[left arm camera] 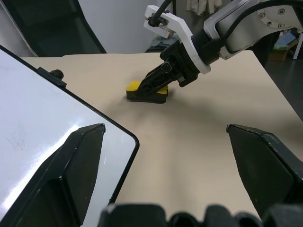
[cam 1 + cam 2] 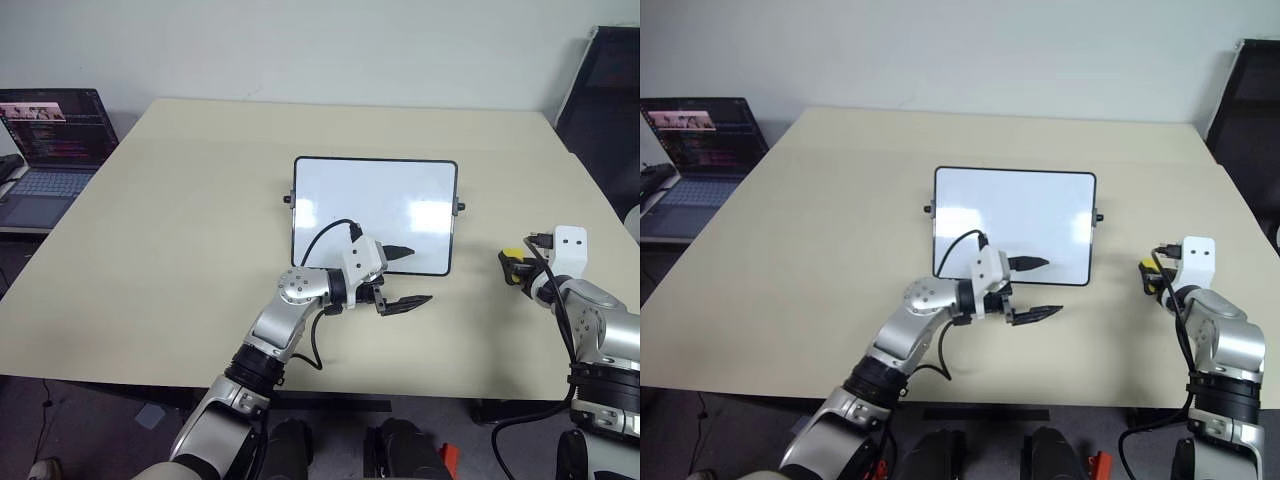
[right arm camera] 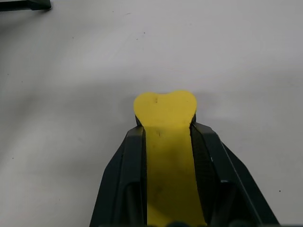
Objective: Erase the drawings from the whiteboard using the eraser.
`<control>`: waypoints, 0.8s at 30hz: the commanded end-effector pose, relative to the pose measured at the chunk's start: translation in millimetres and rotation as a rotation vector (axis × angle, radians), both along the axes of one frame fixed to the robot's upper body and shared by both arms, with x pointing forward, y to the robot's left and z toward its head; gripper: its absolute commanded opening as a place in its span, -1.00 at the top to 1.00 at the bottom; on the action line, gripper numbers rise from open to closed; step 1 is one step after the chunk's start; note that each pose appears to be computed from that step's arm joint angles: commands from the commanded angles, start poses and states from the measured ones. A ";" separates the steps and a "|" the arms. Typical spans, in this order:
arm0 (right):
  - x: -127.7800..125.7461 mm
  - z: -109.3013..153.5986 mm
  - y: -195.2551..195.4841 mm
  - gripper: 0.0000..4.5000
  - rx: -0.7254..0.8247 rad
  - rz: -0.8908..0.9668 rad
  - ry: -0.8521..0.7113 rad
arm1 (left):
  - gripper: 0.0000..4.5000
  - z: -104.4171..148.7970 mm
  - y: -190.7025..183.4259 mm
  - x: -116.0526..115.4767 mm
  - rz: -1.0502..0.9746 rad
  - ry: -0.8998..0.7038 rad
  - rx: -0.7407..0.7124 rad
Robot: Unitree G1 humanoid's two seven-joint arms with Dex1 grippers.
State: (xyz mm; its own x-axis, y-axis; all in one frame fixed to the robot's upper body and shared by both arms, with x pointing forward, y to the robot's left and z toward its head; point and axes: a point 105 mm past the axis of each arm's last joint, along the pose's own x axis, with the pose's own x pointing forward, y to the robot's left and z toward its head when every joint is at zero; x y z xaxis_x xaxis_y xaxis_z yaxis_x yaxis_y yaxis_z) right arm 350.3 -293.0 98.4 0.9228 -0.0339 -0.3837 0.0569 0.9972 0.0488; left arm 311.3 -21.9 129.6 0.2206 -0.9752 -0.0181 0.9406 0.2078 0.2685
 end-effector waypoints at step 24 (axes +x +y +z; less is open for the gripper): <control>6.7 16.3 2.5 -0.29 -0.020 0.066 -0.035 | -1.00 14.6 0.3 0.2 -0.001 -0.053 -0.031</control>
State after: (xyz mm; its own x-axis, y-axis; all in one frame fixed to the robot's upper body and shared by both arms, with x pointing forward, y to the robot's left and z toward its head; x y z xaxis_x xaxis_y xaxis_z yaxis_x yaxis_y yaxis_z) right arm 352.9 -289.2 98.4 0.9182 0.0121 -0.3960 0.0063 0.9990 0.0451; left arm 312.6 -20.3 130.1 0.2283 -0.9735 -0.0163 0.9387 0.2157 0.2690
